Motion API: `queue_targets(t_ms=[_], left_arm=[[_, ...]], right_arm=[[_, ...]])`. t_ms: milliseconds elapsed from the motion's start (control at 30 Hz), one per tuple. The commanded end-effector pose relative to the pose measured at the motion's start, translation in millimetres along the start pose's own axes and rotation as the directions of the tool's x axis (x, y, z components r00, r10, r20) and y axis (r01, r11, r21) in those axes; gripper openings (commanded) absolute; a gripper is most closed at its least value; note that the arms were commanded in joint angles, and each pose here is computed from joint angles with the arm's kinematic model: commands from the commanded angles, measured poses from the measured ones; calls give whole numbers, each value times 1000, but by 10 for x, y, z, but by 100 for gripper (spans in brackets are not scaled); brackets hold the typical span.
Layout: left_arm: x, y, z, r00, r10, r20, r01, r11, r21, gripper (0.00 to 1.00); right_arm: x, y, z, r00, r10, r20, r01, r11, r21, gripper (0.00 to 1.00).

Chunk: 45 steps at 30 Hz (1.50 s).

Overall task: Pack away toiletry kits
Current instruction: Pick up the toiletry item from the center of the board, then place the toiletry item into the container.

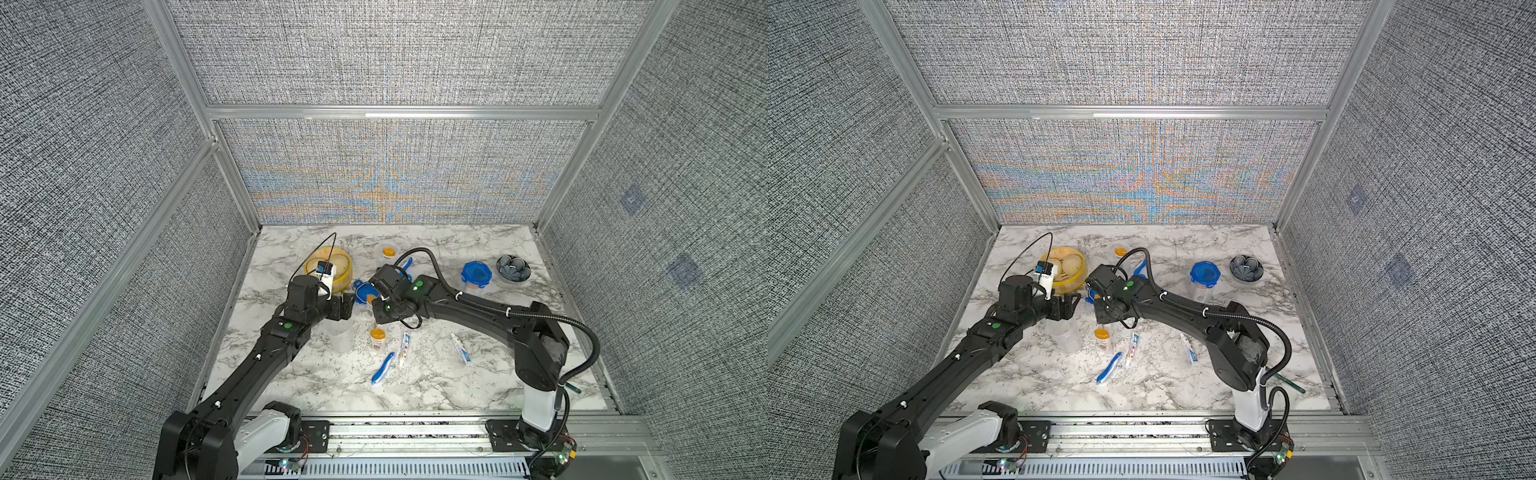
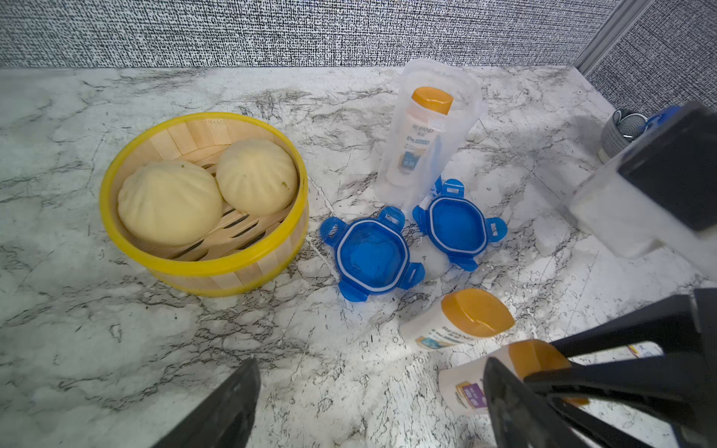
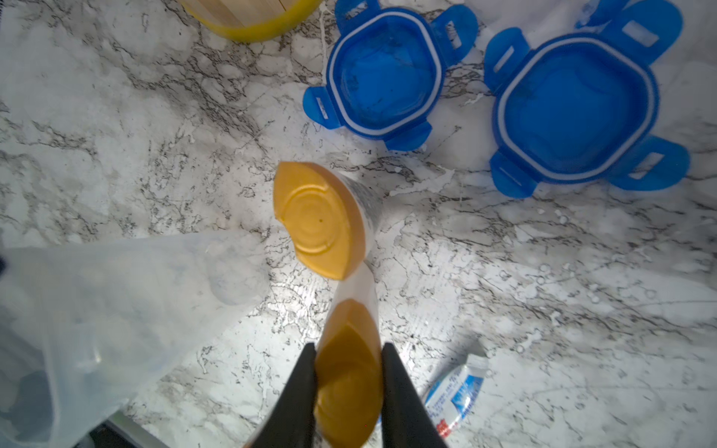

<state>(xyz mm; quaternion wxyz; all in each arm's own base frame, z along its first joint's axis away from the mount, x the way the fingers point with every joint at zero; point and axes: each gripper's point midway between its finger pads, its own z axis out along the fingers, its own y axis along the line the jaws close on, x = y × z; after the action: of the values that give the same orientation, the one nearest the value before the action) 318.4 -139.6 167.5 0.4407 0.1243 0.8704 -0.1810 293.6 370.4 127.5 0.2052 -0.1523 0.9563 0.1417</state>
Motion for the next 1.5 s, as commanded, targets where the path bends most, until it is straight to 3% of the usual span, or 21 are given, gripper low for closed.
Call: queue_targets(t_ms=[0, 267, 633, 800, 1067, 1467], left_arm=[[-125, -65, -18, 999, -6, 51, 4, 999, 36, 89], [-390, -294, -46, 991, -58, 124, 37, 986, 166, 87], [-791, -498, 135, 982, -90, 165, 39, 956, 289, 83], [-878, -574, 195, 983, -85, 164, 25, 942, 333, 83], [-896, -551, 194, 987, -60, 150, 11, 951, 310, 83], [-864, -533, 139, 989, -47, 142, 4, 957, 291, 83]], right_arm=[[-17, -219, -125, 1000, -21, 13, 20, 997, 71, 15], [-321, -668, -607, 993, -15, 118, 6, 997, 81, 10], [-1314, -843, -1247, 925, -129, 358, 102, 990, 93, 9], [-1764, -841, -1209, 890, -175, 422, 149, 984, 95, 9], [-2178, -758, -988, 878, -167, 448, 175, 984, 22, 8], [-2053, -695, -820, 904, -190, 382, 219, 975, -33, 8]])
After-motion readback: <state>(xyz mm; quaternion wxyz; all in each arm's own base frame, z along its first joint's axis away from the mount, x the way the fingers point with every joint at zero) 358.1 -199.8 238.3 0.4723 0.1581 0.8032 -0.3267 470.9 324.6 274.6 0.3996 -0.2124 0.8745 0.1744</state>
